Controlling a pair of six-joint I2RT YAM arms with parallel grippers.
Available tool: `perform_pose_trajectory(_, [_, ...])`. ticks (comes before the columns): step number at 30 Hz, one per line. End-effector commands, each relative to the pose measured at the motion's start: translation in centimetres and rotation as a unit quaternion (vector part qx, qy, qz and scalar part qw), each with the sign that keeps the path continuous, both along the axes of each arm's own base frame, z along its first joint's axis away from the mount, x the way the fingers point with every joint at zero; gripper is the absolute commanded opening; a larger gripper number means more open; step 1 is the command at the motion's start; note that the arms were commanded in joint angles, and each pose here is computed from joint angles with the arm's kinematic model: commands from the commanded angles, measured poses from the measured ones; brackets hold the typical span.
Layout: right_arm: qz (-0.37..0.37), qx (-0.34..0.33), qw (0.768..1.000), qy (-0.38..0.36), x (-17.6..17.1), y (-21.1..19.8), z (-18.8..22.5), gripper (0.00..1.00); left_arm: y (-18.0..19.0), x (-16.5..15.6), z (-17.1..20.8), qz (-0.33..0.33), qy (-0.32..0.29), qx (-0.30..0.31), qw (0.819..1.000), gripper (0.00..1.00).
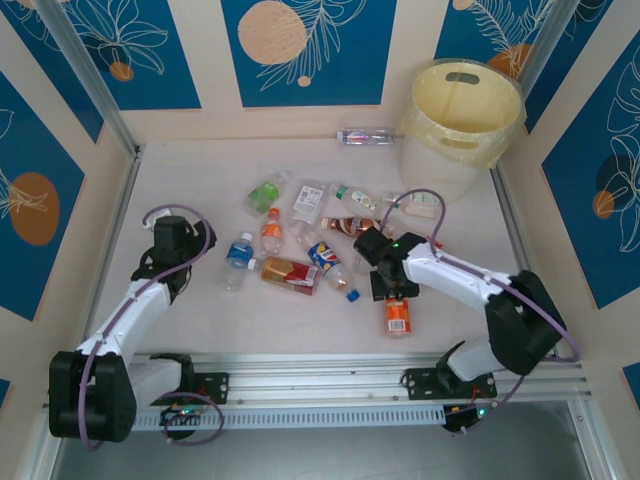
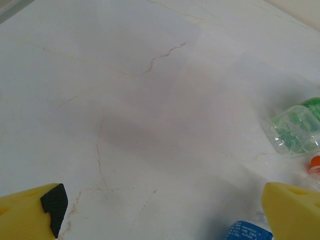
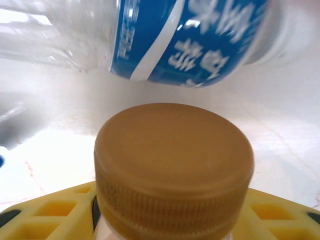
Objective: Put the plastic bottles in the bin
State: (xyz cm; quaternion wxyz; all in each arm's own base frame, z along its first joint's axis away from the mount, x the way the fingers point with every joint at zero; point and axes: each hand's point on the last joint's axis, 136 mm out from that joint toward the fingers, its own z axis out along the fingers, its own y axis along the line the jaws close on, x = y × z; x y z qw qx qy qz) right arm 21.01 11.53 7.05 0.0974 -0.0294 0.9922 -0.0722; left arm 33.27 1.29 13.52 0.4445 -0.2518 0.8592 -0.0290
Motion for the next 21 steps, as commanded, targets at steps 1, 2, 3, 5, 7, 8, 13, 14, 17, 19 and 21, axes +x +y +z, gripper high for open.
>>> perform_pose_trajectory(1, [-0.001, 0.028, 0.996, -0.085, 1.7, 0.1, 4.9, 0.18, 0.1, 0.1, 1.4, 0.014, -0.017, -0.018, 1.0, 1.0])
perform_pose_trajectory(2, [0.004, 0.048, 0.992, -0.115, 2.5, 0.6, 6.6, 0.08, -0.2, 0.2, 1.5, 0.01, -0.018, -0.029, 0.999, 1.0])
perform_pose_trajectory(3, [0.014, 0.073, 0.986, -0.148, 3.4, 1.4, 8.4, 0.0, -0.7, 0.3, 1.6, 0.003, -0.018, -0.041, 0.999, 1.0])
perform_pose_trajectory(5, [0.026, 0.117, 0.97, -0.213, 5.2, 2.6, 12.2, 0.0, -1.6, 0.6, 1.6, -0.012, -0.014, -0.065, 0.998, 1.0])
perform_pose_trajectory(7, [0.039, 0.167, 0.942, -0.289, 7.1, 4.1, 16.3, 0.0, -2.4, 0.6, 1.4, -0.024, -0.002, -0.086, 0.996, 1.0])
perform_pose_trajectory(8, [0.048, 0.196, 0.923, -0.328, 8.1, 4.9, 18.3, 0.0, -2.7, 0.6, 1.3, -0.029, 0.005, -0.093, 0.995, 1.0])
perform_pose_trajectory(13, [0.074, 0.31, 0.815, -0.484, 12.1, 7.0, 27.8, 0.0, -2.3, -0.2, 0.8, -0.018, 0.042, -0.084, 0.995, 1.0])
perform_pose_trajectory(14, [0.076, 0.32, 0.804, -0.496, 12.9, 7.0, 28.9, 0.0, -2.3, -0.3, 0.7, -0.017, 0.047, -0.083, 0.995, 1.0])
perform_pose_trajectory(17, [0.108, 0.342, 0.785, -0.506, 14.7, 7.1, 32.1, 0.0, -2.5, -0.8, 0.7, -0.028, 0.05, -0.083, 0.995, 1.0])
perform_pose_trajectory(19, [0.135, 0.337, 0.782, -0.507, 15.6, 7.4, 33.7, 0.0, -2.5, -1.2, 0.8, -0.032, 0.05, -0.082, 0.995, 1.0])
perform_pose_trajectory(21, [0.14, 0.315, 0.782, -0.52, 17.1, 7.1, 35.2, 0.0, -2.9, -1.6, 1.0, -0.044, 0.044, -0.085, 0.994, 1.0])
